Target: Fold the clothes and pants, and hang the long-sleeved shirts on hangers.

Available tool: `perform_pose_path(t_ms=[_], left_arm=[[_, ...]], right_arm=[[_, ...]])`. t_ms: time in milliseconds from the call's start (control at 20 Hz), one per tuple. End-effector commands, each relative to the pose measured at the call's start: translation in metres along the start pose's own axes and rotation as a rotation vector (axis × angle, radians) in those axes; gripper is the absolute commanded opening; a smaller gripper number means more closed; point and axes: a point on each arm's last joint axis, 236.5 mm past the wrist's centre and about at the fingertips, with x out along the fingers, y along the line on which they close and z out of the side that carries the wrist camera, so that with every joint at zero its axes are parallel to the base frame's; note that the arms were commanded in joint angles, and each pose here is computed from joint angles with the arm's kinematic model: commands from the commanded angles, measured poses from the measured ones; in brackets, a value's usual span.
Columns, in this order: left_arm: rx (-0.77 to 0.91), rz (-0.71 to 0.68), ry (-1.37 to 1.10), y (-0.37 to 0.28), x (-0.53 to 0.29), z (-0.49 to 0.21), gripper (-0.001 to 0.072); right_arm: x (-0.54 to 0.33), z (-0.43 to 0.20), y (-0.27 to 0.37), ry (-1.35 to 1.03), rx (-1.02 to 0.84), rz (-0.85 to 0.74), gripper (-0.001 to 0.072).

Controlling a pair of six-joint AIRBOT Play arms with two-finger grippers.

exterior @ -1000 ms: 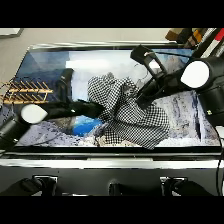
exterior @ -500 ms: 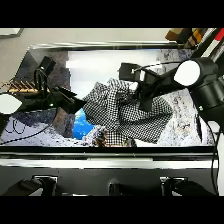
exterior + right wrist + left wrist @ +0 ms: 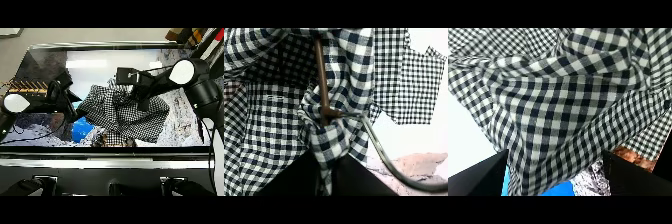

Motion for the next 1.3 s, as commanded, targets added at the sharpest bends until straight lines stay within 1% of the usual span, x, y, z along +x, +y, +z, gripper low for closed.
perform_pose_path(t_ms=[0,150,300,350,450,500,550,600,750,800,850,900,950,1000,1150,1250], left_arm=[[0.051,0.006,0.007,0.007,0.014,-0.004,0.0669],[0.048,0.079,-0.034,0.025,0.015,0.006,0.0668],[0.040,0.042,-0.005,0.019,0.022,-0.003,0.0658],[0.041,0.029,0.002,0.016,0.025,-0.004,0.0581],[0.048,0.011,0.003,0.009,0.029,-0.002,0.0224],[0.053,0.007,0.002,0.007,0.030,-0.001,0.0096],[0.057,0.003,0.001,0.005,0.030,0.000,0.0029],[0.057,0.003,0.000,0.004,0.030,0.000,0.0016],[0.059,0.004,-0.002,0.004,0.029,0.001,0.0015],[0.060,0.005,-0.004,0.004,0.028,0.002,0.0015],[0.062,0.007,-0.006,0.004,0.027,0.002,0.0014],[0.065,0.011,-0.011,0.004,0.025,0.004,0.0014],[0.068,0.015,-0.016,0.004,0.023,0.006,0.0014],[0.071,0.018,-0.021,0.004,0.021,0.008,0.0014],[0.080,0.029,-0.036,0.003,0.014,0.013,0.0013],[0.088,0.038,-0.048,0.002,0.008,0.017,0.0013]], right_arm=[[0.000,0.008,0.006,-0.036,-0.012,0.025,0.0028],[0.000,0.013,0.008,-0.056,-0.009,0.036,0.0028],[0.000,0.017,0.010,-0.073,-0.005,0.042,0.0028],[0.000,0.018,0.010,-0.074,-0.004,0.043,0.0028],[0.000,0.018,0.010,-0.075,-0.004,0.042,0.0028],[0.000,0.019,0.010,-0.079,-0.003,0.043,0.0028],[-0.001,0.021,0.010,-0.087,-0.001,0.043,0.0028],[-0.001,0.024,0.011,-0.101,0.003,0.048,0.0028],[-0.003,0.026,0.012,-0.109,0.012,0.049,0.0029],[-0.004,0.026,0.011,-0.107,0.037,0.045,0.0072],[-0.006,0.023,0.008,-0.095,0.040,0.024,0.0170],[-0.011,0.019,0.005,-0.075,0.039,0.003,0.0206],[-0.019,0.015,0.001,-0.056,0.039,-0.034,0.0260],[-0.030,0.014,-0.007,-0.046,0.058,-0.091,0.0358],[-0.074,0.011,-0.025,-0.038,0.162,-0.261,0.0571],[-0.107,-0.003,-0.029,0.017,0.184,-0.367,0.0572]])
